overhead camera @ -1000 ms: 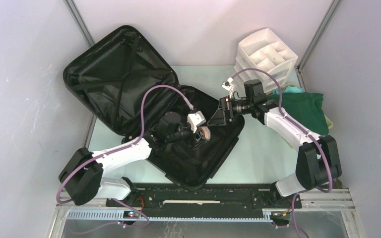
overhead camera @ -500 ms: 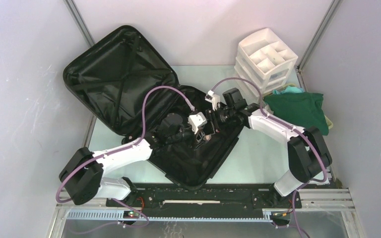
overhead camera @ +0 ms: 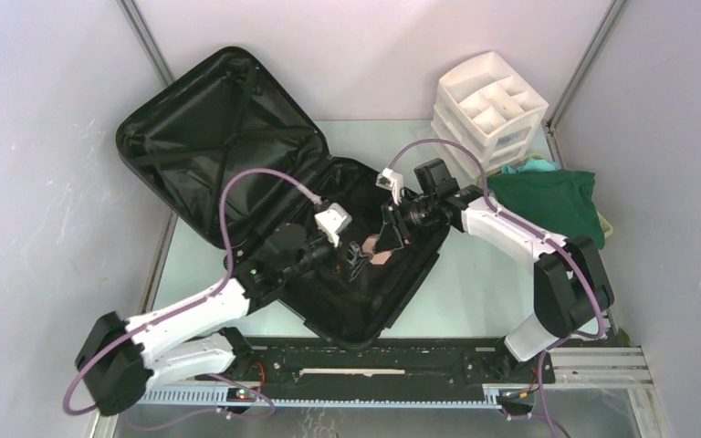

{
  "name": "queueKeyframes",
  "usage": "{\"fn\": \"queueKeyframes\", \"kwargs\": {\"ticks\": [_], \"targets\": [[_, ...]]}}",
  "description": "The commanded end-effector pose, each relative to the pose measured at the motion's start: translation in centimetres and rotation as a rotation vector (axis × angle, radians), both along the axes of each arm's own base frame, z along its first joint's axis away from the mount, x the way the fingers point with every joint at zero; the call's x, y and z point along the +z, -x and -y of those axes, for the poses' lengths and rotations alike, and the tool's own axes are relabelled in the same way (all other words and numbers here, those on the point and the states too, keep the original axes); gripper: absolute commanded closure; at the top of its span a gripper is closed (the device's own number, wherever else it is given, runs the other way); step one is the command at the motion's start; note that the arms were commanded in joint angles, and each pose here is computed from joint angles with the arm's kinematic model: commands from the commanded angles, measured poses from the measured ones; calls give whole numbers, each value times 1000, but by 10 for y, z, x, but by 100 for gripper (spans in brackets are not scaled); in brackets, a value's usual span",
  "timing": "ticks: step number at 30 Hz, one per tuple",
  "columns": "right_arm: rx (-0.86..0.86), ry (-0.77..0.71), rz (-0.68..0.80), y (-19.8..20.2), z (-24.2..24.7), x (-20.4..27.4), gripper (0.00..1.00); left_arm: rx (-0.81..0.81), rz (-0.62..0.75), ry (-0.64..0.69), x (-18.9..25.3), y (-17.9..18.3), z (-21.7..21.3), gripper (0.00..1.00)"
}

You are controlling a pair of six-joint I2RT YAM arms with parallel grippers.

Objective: Open, take out, and arrange the luggage

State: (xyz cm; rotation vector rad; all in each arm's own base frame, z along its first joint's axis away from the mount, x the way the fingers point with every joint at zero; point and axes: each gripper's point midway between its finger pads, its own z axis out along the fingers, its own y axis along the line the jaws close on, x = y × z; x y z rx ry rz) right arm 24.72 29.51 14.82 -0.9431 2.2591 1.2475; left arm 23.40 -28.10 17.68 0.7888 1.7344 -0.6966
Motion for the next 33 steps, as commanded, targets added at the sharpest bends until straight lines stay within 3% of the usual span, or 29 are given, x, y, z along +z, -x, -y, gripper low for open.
{"fn": "queueKeyframes", "kwargs": {"ticks": [1,5,9,15,18,20,26,33], "targets": [[174,-115,177,6,14,40,100,92,27,123,28,8,-24,0],[187,-90,303,-5,36,51,100,159,32,174,34,20,-50,0],[84,-30,415,-36,66,71,100,359,15,246,49,16,-92,0],[-87,252,681,-110,119,97,100,388,-19,335,80,13,-119,0],[-164,407,809,-154,140,113,100,402,-66,292,82,2,-128,0],[-226,502,842,-181,153,117,100,431,-106,183,72,-1,-140,0],[-357,734,817,-248,181,87,99,578,-65,-120,56,-10,-189,0],[-434,954,769,-307,201,36,86,621,-53,-149,35,-14,-199,0]]}}
